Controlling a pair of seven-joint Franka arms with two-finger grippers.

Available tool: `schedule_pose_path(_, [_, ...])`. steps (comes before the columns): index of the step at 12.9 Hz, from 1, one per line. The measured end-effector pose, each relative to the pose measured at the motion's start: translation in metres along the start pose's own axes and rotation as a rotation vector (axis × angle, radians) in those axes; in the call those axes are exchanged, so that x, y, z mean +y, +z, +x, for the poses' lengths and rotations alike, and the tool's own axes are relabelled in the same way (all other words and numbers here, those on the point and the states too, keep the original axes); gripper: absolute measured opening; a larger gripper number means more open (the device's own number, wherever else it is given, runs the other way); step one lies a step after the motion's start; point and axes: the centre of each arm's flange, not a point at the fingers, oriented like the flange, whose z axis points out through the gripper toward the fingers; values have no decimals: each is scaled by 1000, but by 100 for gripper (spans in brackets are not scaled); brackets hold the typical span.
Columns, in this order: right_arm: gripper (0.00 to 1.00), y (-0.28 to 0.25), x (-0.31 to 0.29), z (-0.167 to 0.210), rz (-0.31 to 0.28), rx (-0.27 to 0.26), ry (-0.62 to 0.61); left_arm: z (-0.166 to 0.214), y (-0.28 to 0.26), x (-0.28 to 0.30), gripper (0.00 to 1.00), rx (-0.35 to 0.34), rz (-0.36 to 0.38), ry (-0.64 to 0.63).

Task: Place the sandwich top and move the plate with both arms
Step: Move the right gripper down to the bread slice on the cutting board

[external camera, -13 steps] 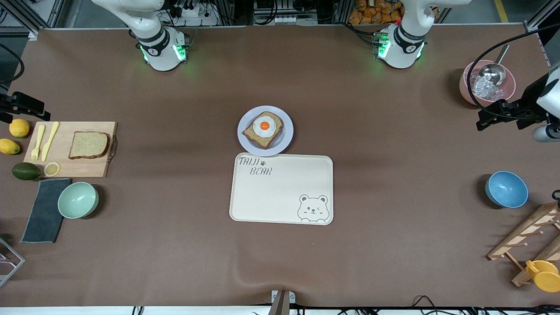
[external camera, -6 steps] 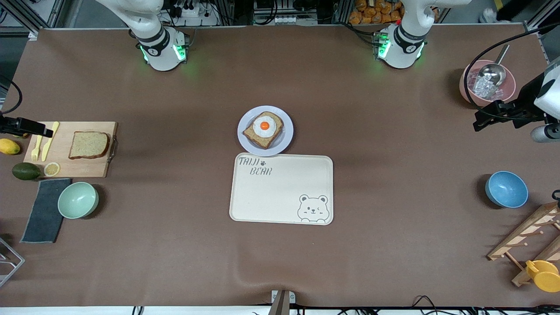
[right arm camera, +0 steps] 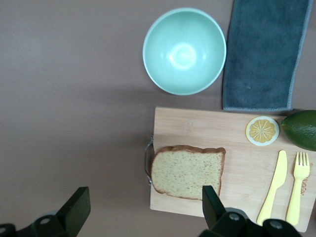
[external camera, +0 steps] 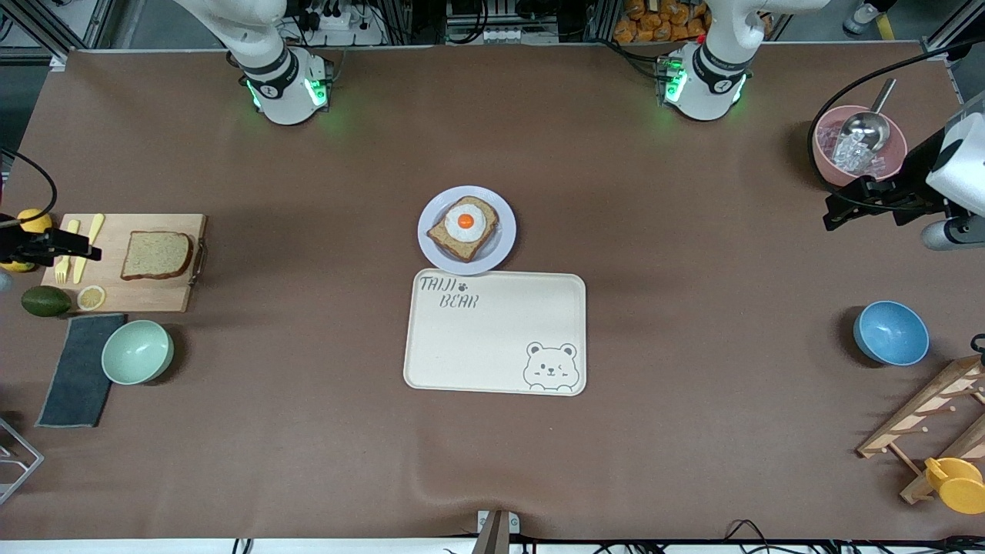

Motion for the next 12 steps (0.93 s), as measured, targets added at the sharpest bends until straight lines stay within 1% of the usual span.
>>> schedule_pose_path(4, [100,35,34,-13,25,3,-51,4,5,1,100,-2,1,-1])
schedule_pose_path(7, [100,76,77,-22,42,7,-82,11,15,3,100,-5,3,1])
schedule_pose_path(8, [100,92,88,-25,52,-2,-82,12,17,3,100,-6,4,0])
schedule_pose_path(9, [96,105,96,-28,64,-15,-76,13,17,3,100,-5,4,0])
schedule_pose_path(10, [96,117,102,-31,77,-29,-68,13,16,3,100,-3,1,0])
schedule_pose_path(11, [90,128,107,-33,88,-41,-61,13,15,3,100,0,-2,-1])
schedule_pose_path(12, [86,135,110,-35,96,-49,-55,13,13,2,100,2,-3,-2])
